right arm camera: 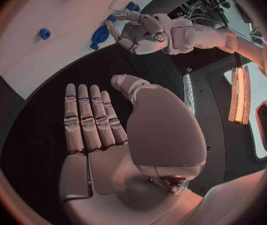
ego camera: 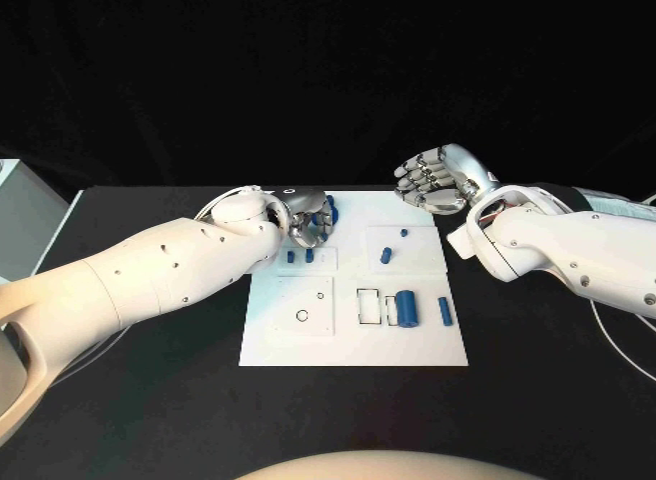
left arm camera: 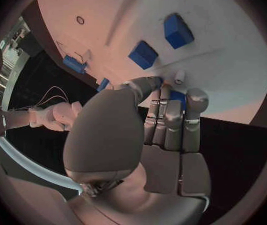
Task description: Assemble the parts on the task board
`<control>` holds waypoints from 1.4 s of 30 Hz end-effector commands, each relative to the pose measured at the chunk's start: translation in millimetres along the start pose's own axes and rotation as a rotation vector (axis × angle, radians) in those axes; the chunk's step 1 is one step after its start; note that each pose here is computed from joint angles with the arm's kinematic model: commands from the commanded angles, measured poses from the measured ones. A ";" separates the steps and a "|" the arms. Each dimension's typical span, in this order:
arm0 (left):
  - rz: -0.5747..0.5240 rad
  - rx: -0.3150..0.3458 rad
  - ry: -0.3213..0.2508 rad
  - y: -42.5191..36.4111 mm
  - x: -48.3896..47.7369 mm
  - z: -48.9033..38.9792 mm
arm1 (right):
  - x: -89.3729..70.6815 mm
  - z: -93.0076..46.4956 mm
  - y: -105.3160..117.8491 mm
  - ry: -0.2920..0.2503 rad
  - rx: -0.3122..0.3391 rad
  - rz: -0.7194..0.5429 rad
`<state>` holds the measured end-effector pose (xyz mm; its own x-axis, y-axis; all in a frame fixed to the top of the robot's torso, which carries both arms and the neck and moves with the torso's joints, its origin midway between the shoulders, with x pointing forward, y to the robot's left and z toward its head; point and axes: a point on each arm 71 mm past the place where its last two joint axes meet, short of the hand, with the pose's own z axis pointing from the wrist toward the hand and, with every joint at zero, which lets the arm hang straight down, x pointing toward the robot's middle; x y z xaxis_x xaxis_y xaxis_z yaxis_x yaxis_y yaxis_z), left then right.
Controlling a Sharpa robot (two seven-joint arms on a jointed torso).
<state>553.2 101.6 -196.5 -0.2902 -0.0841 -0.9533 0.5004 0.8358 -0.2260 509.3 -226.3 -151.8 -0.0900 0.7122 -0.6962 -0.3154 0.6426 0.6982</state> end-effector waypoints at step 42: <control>-0.170 -0.017 -0.084 27.5 -25.8 -33.4 | -2.6 -0.9 -2.1 0.003 -0.011 -0.009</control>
<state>547.8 144.6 -170.3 -0.2671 -0.2581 -0.9285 0.4534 0.8165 -0.3574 509.7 -230.8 -152.0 -0.0834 0.7111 -0.6982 -0.3107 0.6471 0.6962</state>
